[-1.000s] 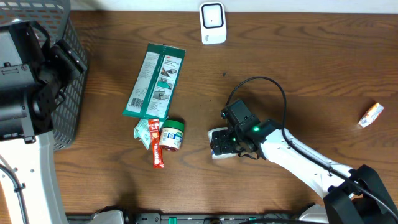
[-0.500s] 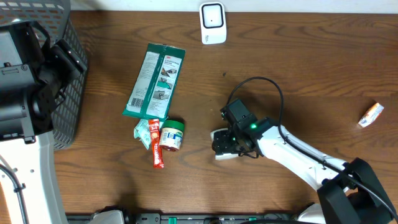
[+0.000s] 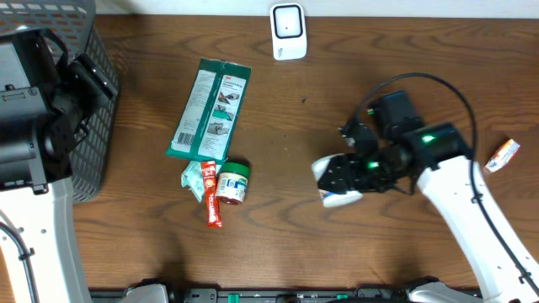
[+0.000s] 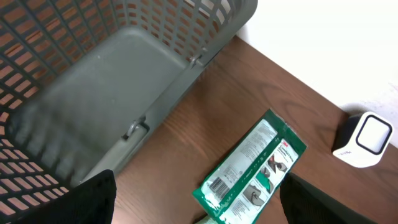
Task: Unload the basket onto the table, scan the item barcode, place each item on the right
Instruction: 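Raise the white tub up to the white scanner with the right gripper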
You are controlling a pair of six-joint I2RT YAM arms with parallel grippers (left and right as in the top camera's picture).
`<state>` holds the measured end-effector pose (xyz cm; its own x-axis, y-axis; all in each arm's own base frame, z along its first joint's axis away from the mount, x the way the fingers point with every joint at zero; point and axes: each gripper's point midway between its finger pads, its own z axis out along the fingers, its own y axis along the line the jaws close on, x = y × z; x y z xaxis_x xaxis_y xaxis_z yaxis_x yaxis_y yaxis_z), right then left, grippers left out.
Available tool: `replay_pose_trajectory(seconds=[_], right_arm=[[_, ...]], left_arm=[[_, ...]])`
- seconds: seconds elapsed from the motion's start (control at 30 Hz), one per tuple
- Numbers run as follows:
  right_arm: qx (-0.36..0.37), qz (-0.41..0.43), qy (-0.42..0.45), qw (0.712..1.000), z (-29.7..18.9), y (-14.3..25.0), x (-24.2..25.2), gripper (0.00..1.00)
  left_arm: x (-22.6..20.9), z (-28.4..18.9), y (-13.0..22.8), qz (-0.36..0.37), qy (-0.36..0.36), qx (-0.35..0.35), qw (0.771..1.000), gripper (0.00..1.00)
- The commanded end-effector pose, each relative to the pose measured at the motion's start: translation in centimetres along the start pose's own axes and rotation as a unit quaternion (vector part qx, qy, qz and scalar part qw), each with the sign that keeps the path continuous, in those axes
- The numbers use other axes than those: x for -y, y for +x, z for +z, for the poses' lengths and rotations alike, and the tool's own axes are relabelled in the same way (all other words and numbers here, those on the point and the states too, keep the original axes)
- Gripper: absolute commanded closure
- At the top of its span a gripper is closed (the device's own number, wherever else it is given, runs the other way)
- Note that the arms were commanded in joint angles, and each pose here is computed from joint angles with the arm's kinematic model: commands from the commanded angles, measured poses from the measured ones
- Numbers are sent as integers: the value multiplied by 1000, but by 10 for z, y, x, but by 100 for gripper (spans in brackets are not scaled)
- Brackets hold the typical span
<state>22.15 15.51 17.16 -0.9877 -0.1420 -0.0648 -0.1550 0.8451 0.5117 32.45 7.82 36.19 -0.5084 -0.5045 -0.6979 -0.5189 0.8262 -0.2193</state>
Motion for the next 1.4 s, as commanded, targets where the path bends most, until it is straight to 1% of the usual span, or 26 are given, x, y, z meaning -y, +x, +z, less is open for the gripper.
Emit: replay_pose_trajectory(seconds=[0.0, 0.07, 0.2, 0.27, 0.33, 0.43, 0.47, 0.53, 0.63, 0.77, 0.93, 1.1, 1.2, 1.23, 1.27, 1.3, 1.33, 1.37], right_arm=[[1, -77, -97, 992, -17, 4, -21, 35], [-2, -105, -140, 984, -25, 11, -28, 33], [0, -126, -166, 978, -30, 15, -32, 33], [2, -136, -178, 975, -32, 16, -35, 35], [2, -136, -177, 975, -32, 16, -35, 38], [5, -139, -177, 974, -32, 15, -35, 48], [6, -139, -178, 974, -32, 14, -35, 49], [7, -139, -183, 973, -33, 14, -37, 49], [15, -135, -237, 962, -41, 14, -54, 48], [19, -132, -255, 958, -44, 13, -59, 48], [10, -108, -274, 956, -48, 17, -65, 49], [13, -98, -311, 945, -55, 16, -76, 55], [16, -97, -327, 940, -59, 16, -81, 56], [17, -96, -334, 938, -60, 16, -83, 58], [20, -95, -346, 933, -63, 15, -86, 62], [23, -93, -356, 930, -66, 14, -88, 68], [24, -90, -357, 929, -67, 14, -88, 73], [26, -83, -357, 930, -68, 12, -86, 80]], left_arm=[[-2, 2, -1, 3, -5, 0, 1000, 19], [-2, 2, -1, 3, -5, 0, 1000, 19], [-2, 2, -1, 3, -5, 0, 1000, 19], [-2, 2, -1, 3, -5, 0, 1000, 19], [-2, 2, -1, 3, -5, 0, 1000, 19], [-2, 2, -1, 3, -5, 0, 1000, 19], [-2, 2, -1, 3, -5, 0, 1000, 19], [-2, 2, -1, 3, -5, 0, 1000, 19], [-2, 2, -1, 3, -5, 0, 1000, 19], [-2, 2, -1, 3, -5, 0, 1000, 19], [-2, 2, -1, 3, -5, 0, 1000, 19], [-2, 2, -1, 3, -5, 0, 1000, 19], [-2, 2, -1, 3, -5, 0, 1000, 19], [-2, 2, -1, 3, -5, 0, 1000, 19], [-2, 2, -1, 3, -5, 0, 1000, 18], [-2, 2, -1, 3, -5, 0, 1000, 19], [-2, 2, -1, 3, -5, 0, 1000, 19], [-2, 2, -1, 3, -5, 0, 1000, 19]])
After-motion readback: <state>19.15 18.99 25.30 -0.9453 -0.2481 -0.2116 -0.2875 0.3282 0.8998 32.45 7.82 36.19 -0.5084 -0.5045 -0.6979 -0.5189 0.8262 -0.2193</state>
